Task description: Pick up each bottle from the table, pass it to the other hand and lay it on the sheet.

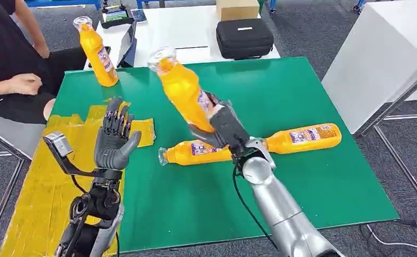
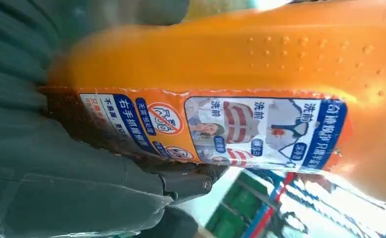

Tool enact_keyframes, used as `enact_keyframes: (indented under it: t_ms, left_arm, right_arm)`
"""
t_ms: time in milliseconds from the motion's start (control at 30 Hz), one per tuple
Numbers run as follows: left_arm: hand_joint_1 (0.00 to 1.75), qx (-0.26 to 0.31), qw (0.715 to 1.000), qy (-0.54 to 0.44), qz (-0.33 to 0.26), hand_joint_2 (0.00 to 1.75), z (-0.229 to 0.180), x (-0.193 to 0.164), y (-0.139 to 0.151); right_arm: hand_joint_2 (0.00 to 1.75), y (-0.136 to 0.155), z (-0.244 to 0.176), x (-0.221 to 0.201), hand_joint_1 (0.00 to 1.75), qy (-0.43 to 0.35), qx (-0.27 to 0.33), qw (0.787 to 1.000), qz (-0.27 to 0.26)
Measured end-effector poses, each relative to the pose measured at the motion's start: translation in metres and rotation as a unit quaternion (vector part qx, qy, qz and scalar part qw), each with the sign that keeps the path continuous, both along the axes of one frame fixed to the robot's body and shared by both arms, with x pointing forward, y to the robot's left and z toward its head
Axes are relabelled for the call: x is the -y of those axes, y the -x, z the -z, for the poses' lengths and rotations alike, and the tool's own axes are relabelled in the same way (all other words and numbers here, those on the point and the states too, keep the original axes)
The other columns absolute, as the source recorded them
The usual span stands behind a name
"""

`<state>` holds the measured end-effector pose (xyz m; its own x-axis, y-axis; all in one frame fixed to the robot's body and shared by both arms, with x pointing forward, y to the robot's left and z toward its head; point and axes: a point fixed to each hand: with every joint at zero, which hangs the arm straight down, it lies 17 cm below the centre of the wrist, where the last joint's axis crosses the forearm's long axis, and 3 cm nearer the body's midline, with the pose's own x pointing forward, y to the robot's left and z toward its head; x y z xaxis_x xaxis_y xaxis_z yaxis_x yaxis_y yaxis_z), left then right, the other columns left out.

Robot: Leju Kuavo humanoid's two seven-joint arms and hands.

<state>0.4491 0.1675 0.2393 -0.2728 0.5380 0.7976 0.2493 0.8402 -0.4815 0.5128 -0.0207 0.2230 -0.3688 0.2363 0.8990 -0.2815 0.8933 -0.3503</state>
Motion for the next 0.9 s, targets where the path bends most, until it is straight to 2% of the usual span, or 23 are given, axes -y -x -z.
enact_keyframes:
  t_ms: [367,533,633,900]
  left_arm:
    - [0.00,-0.006,0.999,0.022,0.041,1.75,-0.008,0.031,0.000]
    - [0.00,-0.012,0.999,0.031,0.037,1.75,-0.008,0.030,-0.004]
    - [0.00,-0.018,0.999,0.037,0.022,1.75,-0.006,0.020,-0.008]
    - [0.00,-0.032,0.999,0.039,-0.015,1.75,0.004,-0.004,-0.013]
  right_arm:
    - [1.75,-0.004,0.027,-0.071,1.75,0.119,-0.029,0.992,-0.036]
    - [1.75,0.003,0.032,-0.085,1.75,0.161,-0.013,0.986,-0.029]
    - [1.75,0.014,0.036,-0.098,1.75,0.201,0.011,0.979,-0.030]
    - [1.75,0.060,0.054,-0.141,1.75,0.288,0.077,0.951,-0.077]
